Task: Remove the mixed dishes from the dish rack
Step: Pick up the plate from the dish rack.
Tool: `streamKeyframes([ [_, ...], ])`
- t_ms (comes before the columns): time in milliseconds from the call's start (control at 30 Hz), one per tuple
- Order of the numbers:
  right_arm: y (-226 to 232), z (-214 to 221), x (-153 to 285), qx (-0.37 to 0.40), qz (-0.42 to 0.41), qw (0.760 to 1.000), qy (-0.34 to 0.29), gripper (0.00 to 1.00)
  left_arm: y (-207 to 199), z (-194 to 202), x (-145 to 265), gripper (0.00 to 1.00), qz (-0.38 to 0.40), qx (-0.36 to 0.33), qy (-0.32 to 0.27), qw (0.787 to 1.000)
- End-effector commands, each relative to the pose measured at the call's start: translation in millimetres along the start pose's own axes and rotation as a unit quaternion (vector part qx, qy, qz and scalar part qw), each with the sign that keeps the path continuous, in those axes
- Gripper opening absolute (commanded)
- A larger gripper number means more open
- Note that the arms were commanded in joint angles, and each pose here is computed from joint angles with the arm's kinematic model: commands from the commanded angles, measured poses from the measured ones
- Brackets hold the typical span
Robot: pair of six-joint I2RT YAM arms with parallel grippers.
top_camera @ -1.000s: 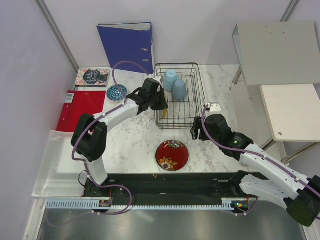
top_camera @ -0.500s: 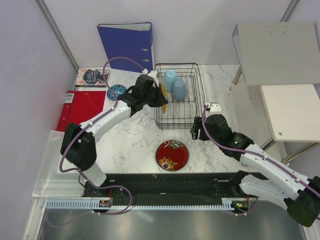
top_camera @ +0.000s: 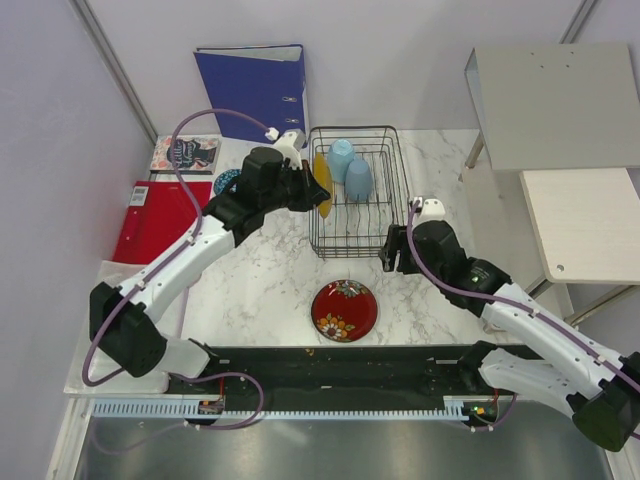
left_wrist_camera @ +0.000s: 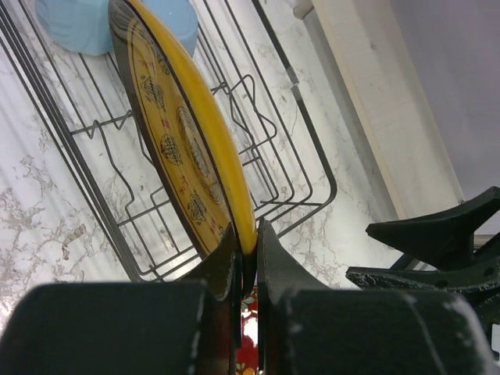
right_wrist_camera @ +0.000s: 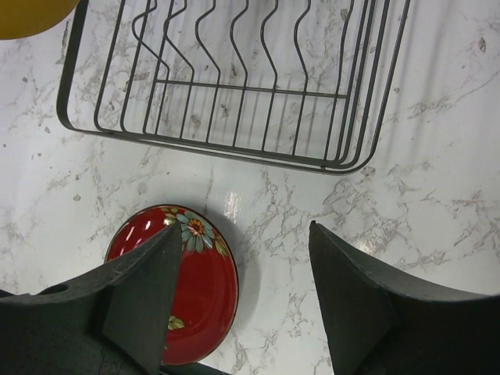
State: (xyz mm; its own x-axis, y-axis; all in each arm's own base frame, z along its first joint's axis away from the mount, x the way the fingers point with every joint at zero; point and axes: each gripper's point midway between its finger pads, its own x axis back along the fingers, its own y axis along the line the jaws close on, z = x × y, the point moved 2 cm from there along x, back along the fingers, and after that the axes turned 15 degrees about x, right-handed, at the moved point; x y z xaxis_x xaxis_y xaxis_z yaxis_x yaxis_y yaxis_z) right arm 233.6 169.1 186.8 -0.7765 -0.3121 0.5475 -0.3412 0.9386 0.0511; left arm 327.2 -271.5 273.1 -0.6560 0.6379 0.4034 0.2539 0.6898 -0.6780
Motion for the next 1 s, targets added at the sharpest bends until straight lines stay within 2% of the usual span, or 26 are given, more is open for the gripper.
streamKeyframes([
  [0,1,-23,12,-0.022,0.001,0.999,-0.031,0.73,-25,-17,24,0.02,0.049,-0.042,-0.033,0.997],
  [267,5,-34,19,-0.033,-0.010,0.998,-0.044,0.73,-20,-11,43,0.02,0.040,-0.086,-0.036,0.995],
  [400,9,-38,17,-0.027,-0.019,0.999,-0.041,0.73,-24,-1,55,0.02,0.025,-0.149,-0.037,0.988],
  [667,11,-41,11,-0.021,-0.017,0.999,-0.035,0.73,-12,9,68,0.02,-0.041,-0.258,-0.064,0.963],
  [967,10,-49,17,-0.029,-0.014,0.999,-0.043,0.73,-9,48,66,0.02,-0.089,-0.391,-0.049,0.915],
])
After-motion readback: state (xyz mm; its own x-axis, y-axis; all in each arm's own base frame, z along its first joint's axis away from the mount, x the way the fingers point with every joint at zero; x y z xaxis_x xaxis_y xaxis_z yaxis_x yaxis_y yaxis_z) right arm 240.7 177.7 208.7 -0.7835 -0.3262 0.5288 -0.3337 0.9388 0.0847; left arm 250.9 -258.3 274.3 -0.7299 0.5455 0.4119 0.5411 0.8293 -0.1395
